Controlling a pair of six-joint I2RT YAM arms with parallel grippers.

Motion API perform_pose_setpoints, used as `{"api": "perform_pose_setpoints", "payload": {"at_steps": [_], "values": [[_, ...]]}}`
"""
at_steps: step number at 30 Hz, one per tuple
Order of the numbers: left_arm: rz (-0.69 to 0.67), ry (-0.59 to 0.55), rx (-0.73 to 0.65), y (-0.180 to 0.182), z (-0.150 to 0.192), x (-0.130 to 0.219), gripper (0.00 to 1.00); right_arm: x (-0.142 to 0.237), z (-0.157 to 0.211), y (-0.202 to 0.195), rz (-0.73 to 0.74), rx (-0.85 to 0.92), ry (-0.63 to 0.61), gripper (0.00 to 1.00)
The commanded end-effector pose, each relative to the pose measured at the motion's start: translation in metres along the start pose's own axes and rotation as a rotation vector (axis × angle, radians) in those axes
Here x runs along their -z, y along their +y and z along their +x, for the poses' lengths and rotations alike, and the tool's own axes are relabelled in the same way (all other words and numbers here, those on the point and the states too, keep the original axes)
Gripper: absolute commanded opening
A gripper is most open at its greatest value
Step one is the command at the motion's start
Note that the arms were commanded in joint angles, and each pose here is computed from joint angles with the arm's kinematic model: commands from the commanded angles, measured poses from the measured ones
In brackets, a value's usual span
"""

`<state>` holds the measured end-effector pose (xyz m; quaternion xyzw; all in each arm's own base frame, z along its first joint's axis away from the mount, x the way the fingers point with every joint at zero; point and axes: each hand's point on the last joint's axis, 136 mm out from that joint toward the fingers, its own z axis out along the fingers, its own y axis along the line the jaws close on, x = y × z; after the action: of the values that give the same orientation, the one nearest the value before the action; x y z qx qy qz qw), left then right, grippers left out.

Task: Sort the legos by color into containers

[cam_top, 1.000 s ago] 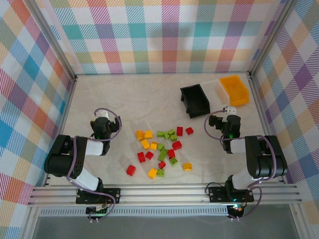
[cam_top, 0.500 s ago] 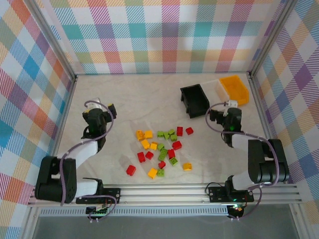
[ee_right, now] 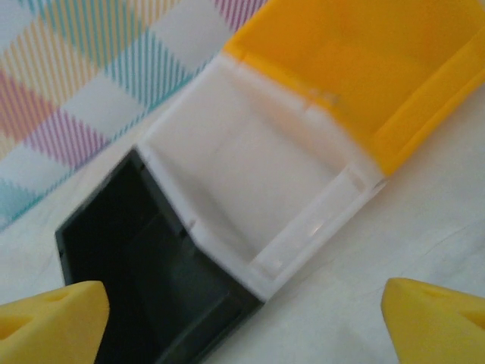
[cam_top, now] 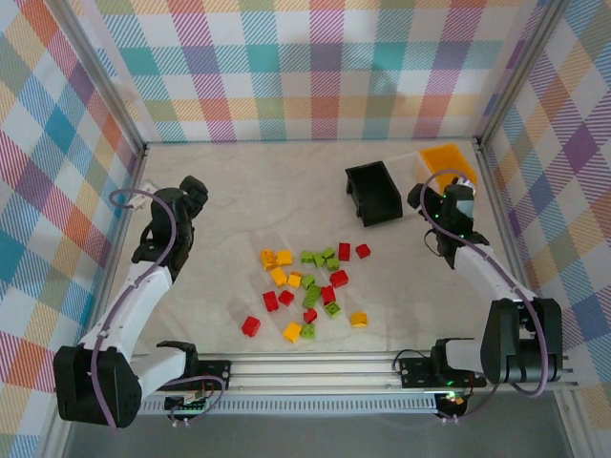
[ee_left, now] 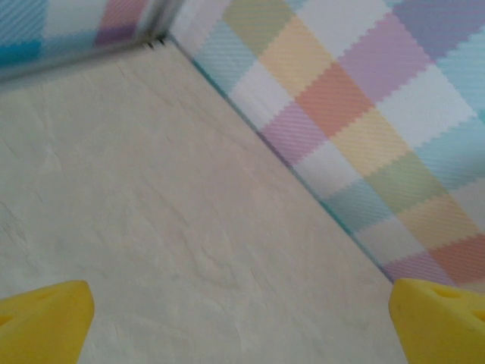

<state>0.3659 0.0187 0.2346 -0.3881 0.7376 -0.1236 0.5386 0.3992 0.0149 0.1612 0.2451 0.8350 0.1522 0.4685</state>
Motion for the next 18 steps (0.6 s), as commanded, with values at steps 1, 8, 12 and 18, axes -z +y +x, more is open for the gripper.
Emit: {"api": "perform_pose_setpoints", "payload": {"at_steps": [1,8,12,18], "values": [[0.068,0.181,0.019,-0.008,0.031,0.011,1.00,-0.006,0.011,0.033,-0.105,0.070,0.154,0.96],[0.201,0.362,-0.098,-0.033,0.085,0.035,1.00,-0.061,0.013,0.045,-0.032,0.255,0.298,0.91],[0.234,0.446,-0.184,-0.038,0.119,0.050,1.00,-0.093,0.022,0.048,-0.004,0.338,0.365,0.85],[0.234,0.519,-0.237,-0.034,0.144,0.061,1.00,-0.123,0.036,0.045,0.060,0.407,0.416,0.75]]}}
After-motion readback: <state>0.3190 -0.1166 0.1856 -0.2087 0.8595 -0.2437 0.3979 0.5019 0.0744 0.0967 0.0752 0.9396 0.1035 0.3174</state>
